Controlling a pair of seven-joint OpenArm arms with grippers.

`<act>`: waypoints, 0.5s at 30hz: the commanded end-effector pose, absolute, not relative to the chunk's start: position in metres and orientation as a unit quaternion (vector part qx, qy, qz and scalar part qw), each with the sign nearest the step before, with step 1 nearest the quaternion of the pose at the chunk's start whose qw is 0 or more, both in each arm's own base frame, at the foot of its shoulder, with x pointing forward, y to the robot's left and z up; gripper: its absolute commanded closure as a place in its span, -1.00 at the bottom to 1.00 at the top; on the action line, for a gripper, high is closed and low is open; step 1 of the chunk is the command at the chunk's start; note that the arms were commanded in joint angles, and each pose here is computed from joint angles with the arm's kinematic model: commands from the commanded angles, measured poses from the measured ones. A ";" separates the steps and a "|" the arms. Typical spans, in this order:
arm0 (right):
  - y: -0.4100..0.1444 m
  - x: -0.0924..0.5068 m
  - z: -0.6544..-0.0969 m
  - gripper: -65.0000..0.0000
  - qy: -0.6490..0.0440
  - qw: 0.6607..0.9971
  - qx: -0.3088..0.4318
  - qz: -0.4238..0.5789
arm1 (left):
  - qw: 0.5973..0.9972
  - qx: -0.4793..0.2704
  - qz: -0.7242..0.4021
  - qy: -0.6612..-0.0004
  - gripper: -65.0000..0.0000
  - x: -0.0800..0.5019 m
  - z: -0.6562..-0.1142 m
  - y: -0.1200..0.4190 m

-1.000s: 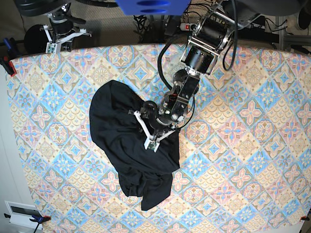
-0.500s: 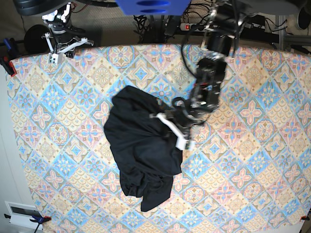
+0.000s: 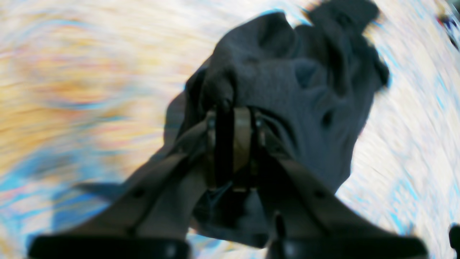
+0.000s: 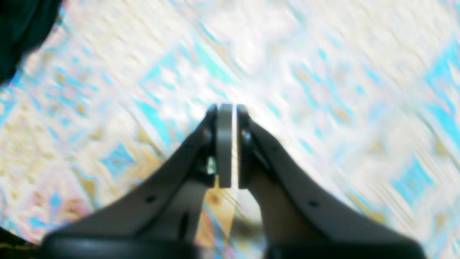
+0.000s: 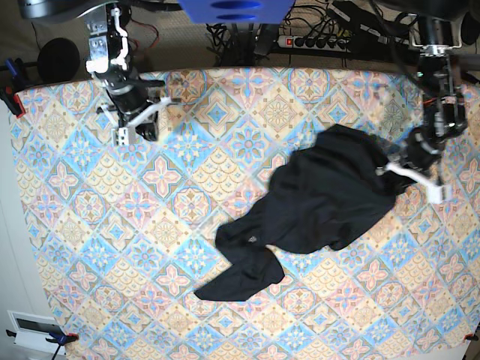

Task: Layout the t-shirt on the table in an organized manner, then fold the t-shirt properly
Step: 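Lift and drag the held shirt away from the right gripper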

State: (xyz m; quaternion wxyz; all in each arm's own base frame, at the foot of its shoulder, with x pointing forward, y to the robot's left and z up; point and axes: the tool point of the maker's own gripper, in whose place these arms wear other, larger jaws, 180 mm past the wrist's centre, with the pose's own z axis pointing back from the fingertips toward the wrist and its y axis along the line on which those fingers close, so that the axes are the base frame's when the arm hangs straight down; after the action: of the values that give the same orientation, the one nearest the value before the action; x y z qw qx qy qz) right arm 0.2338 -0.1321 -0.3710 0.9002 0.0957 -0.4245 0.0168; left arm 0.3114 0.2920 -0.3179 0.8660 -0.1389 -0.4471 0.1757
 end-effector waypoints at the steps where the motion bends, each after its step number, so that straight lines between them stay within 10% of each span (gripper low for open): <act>1: -0.124 0.242 -0.360 0.83 -0.444 0.889 0.107 0.026 | 0.860 -0.126 0.194 -0.454 1.00 0.309 -0.315 0.313; 15: -0.003 0.286 -0.358 0.72 -0.442 0.863 0.217 0.112 | 0.889 -0.109 0.296 -0.331 0.96 0.257 -0.390 0.359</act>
State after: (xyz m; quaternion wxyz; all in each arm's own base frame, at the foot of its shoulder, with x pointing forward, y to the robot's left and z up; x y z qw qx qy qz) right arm 0.2769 -0.0044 -0.3731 0.8770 0.2097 -0.4171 0.1136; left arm 0.2506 0.3513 -0.4026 0.8910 -0.1143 -0.3171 0.3040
